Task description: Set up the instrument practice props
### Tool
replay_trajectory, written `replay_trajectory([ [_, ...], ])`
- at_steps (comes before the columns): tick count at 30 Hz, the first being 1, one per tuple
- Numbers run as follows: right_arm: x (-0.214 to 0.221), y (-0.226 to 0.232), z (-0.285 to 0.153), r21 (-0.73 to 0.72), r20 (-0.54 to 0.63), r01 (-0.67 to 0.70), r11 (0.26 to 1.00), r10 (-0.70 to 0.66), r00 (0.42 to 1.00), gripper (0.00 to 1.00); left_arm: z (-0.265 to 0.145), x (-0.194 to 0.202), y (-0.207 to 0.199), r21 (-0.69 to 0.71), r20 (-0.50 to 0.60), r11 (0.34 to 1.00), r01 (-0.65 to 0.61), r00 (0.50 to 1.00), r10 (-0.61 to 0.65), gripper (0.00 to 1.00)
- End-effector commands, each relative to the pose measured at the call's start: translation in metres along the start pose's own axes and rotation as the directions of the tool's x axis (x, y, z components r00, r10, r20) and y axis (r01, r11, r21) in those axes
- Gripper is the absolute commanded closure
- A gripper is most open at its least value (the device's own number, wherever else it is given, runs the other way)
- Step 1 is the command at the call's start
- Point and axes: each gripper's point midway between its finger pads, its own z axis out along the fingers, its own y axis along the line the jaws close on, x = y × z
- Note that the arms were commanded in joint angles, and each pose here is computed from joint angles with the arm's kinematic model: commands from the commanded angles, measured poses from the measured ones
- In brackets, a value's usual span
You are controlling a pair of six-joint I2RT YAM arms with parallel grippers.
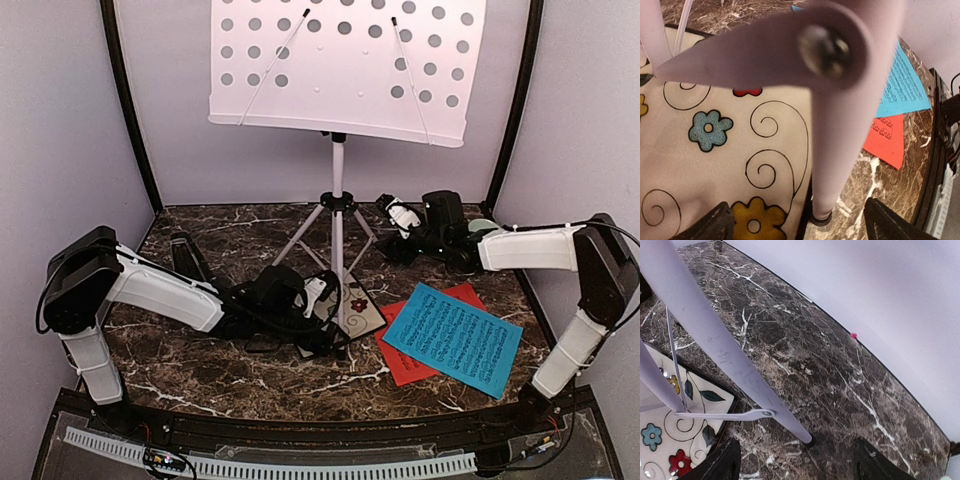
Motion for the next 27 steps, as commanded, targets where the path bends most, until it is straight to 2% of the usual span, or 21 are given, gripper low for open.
replay_trajectory([
  [1,0.024,-0.008,-0.022,0.074,-0.197,-0.270,0.960,0.280,0.939,0.25,-0.020,-0.005,-0.002,0.020,0.056,0.999,0.028,0.998,-0.029,0.03],
  [5,0.035,0.014,-0.045,0.022,-0.290,-0.472,0.881,0.457,0.841,0.26,-0.045,-0.014,0.000,-0.005,0.138,0.999,0.037,0.990,-0.036,0.01],
  [9,0.056,0.028,-0.070,0.007,-0.347,-0.617,0.787,0.581,0.736,0.26,-0.070,-0.014,0.000,-0.006,0.209,0.999,0.047,0.977,-0.044,0.01],
  [12,0.074,0.039,-0.083,0.018,-0.381,-0.685,0.729,0.638,0.669,0.27,-0.076,-0.018,-0.026,0.009,0.232,0.999,-0.040,0.972,0.036,0.03],
  [15,0.088,0.048,-0.092,0.036,-0.415,-0.713,0.700,0.659,0.627,0.26,-0.070,-0.020,-0.055,0.027,0.221,0.996,-0.082,0.973,0.074,0.05],
  [20,0.097,0.060,-0.103,0.057,-0.445,-0.773,0.632,0.709,0.547,0.28,-0.059,-0.031,-0.098,0.131,0.286,0.991,-0.029,0.958,-0.010,0.12],
  [22,0.102,0.056,-0.107,0.093,-0.427,-0.778,0.621,0.731,0.532,0.28,-0.053,-0.035,-0.111,0.135,0.303,0.991,0.019,0.951,-0.060,0.10],
  [24,0.109,0.056,-0.110,0.122,-0.413,-0.793,0.597,0.757,0.506,0.27,-0.046,-0.040,-0.119,0.137,0.336,0.986,0.098,0.931,-0.139,0.02],
  [27,0.118,0.055,-0.113,0.152,-0.395,-0.812,0.563,0.788,0.472,0.26,-0.028,-0.045,-0.132,0.137,0.314,0.958,0.251,0.906,-0.282,0.01],
])
